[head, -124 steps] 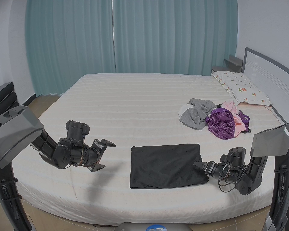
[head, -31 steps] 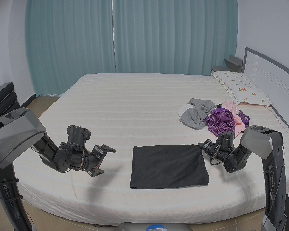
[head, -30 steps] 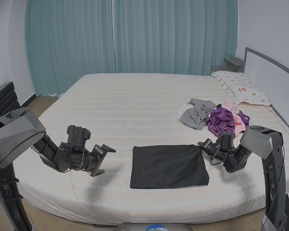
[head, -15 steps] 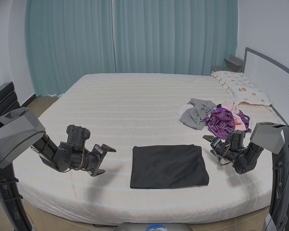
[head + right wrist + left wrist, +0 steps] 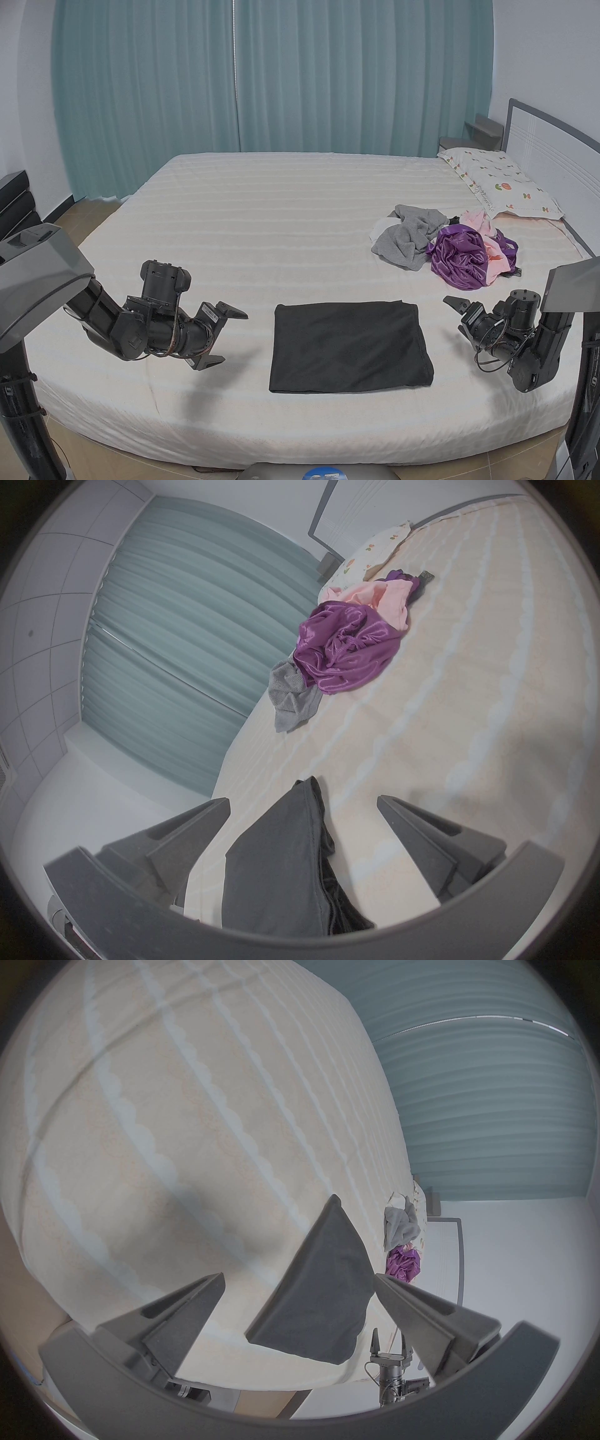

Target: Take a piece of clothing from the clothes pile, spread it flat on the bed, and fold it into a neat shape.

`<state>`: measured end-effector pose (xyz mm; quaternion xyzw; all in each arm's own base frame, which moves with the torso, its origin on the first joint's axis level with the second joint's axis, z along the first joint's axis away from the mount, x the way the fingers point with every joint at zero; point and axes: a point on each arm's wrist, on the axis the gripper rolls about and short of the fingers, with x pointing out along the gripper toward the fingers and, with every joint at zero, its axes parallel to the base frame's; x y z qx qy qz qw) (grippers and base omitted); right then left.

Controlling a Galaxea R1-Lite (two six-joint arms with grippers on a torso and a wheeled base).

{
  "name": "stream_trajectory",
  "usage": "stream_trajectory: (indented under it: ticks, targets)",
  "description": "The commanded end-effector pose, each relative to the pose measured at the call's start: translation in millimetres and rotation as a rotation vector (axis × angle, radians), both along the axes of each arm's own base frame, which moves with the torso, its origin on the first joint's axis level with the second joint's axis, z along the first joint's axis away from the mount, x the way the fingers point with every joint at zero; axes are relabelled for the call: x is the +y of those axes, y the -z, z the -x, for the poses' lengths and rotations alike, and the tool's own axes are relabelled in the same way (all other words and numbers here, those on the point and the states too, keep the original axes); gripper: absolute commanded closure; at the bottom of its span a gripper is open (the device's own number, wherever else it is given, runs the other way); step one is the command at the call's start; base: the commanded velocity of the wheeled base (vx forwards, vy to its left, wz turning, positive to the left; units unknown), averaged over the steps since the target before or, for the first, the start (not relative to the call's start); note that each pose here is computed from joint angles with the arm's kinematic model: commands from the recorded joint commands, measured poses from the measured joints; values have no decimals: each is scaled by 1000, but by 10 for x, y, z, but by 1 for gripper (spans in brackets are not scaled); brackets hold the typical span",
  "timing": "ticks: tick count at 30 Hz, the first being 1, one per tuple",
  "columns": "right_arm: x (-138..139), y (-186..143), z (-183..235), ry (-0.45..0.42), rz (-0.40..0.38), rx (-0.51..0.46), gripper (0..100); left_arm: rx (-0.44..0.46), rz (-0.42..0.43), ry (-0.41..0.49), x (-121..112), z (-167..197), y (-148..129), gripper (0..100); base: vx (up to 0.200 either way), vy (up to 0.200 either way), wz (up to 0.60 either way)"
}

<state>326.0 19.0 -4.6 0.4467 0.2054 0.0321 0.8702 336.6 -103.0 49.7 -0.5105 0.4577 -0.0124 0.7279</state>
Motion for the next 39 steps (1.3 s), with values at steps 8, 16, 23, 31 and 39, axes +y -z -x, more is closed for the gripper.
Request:
stream_trajectory:
  ticks: [8, 16, 23, 31, 39]
  targets:
    - [27, 93, 67, -4, -19, 51, 0, -6, 0, 28, -90, 38, -23, 0, 0, -200, 0]
    - [49, 156, 103, -4, -39, 87, 0, -3, -13, 37, -96, 70, -1, 0, 0, -25, 0]
    - [98, 220, 112, -8, -67, 115, 0, -51, -60, 50, -124, 12, 12, 0, 0, 0, 0]
    - [165, 281, 121, -28, -63, 134, 0, -194, -203, 135, -231, -93, 340, 0, 0, 0, 0]
    - [179, 281, 125, -32, -64, 135, 0, -253, -283, 231, -311, -199, 526, 0, 0, 0, 0]
